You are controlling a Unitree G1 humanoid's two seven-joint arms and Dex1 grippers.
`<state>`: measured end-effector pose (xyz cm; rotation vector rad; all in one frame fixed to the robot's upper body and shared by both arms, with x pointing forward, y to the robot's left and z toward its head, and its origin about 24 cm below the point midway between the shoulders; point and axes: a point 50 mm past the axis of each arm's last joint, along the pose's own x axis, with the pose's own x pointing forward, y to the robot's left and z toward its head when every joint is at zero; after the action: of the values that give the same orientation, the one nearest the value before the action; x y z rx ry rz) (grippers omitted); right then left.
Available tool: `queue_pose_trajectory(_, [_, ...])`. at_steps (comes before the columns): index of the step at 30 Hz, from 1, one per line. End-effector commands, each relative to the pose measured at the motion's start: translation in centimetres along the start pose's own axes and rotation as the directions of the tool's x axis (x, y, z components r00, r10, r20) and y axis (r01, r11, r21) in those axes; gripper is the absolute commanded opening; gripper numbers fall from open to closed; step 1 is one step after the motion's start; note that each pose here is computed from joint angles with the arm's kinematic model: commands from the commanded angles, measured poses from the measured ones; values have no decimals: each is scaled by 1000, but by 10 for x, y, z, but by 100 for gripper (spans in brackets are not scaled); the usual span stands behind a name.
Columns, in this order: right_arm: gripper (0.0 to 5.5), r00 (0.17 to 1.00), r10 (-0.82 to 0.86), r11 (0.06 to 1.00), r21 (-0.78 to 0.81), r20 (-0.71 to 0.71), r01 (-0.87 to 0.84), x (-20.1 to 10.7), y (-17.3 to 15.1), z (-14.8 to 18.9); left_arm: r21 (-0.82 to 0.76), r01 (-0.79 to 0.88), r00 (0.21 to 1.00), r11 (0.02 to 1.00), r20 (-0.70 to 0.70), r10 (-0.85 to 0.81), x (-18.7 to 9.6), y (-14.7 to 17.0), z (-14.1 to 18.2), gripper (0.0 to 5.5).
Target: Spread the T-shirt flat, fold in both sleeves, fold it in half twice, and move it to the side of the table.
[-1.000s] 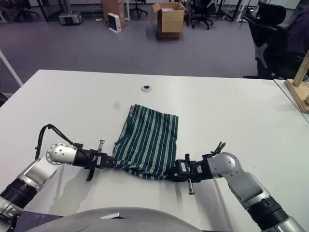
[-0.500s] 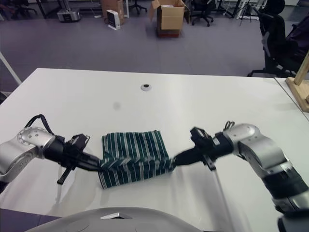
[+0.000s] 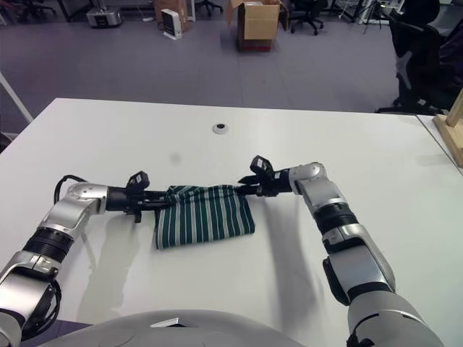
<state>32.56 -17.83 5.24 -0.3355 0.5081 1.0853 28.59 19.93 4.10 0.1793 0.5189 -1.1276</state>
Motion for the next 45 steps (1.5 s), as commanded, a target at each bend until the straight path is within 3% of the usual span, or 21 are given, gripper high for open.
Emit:
queue_pose_trajectory(1, [229,981,-193,980,-44,11,193,-14,-13,-2,89,-179,983,980,57,174,-20,25,26,211])
queue_pose_trajectory(3, [265,964,-264,964,-32,22,265,-15,-16,-2,129,-222,971,966,116,208,-17,29,39,244])
queue_pose_trajectory(6, [269,954,-301,953,-44,-16,300,-13,-13,-7,157,-170,973,973,181,141,1,21,48,270])
queue_pose_trajectory(9, [269,975,-136,987,-104,-174,119,3,20,-27,141,46,979,989,191,-73,22,-8,39,270])
queue_pose_trajectory(11, [269,979,-103,987,-137,-174,79,18,35,-25,130,189,969,973,135,-206,33,-27,28,270])
queue_pose_trajectory(13, [269,982,-152,981,-141,-116,135,26,32,-11,119,224,974,967,19,-228,43,-32,6,270])
queue_pose_trajectory(16, [269,955,-297,948,-117,-4,295,18,9,14,134,67,956,989,-292,-25,40,-15,-53,270])
queue_pose_trajectory(19, [269,855,-508,860,3,108,510,-10,-24,27,54,-304,869,951,-394,300,0,13,-91,270])
queue_pose_trajectory(21, [269,751,-649,760,95,122,642,-32,-40,20,-43,-533,764,845,-452,459,-30,19,-117,270])
queue_pose_trajectory(24, [269,665,-742,669,178,87,722,-46,-40,-3,-249,-806,586,537,-467,662,-63,19,-144,270])
queue_pose_trajectory(26, [269,614,-787,609,241,63,756,-52,-35,-20,-328,-826,559,459,-365,744,-58,29,-130,270])
queue_pose_trajectory(30, [269,471,-880,458,385,64,802,-58,-39,-30,-349,-778,550,523,26,835,-46,60,-57,270])
queue_pose_trajectory(33, [269,381,-919,387,429,103,816,-59,-40,-26,-364,-781,442,507,250,861,-62,74,-10,270])
queue_pose_trajectory(39, [269,271,-962,261,466,47,845,-55,-37,-43,-240,-816,433,525,348,832,-61,71,22,270])
queue_pose_trajectory(45, [269,195,-980,135,550,-52,824,-48,-19,-75,-187,-814,488,550,293,822,-53,68,21,270])
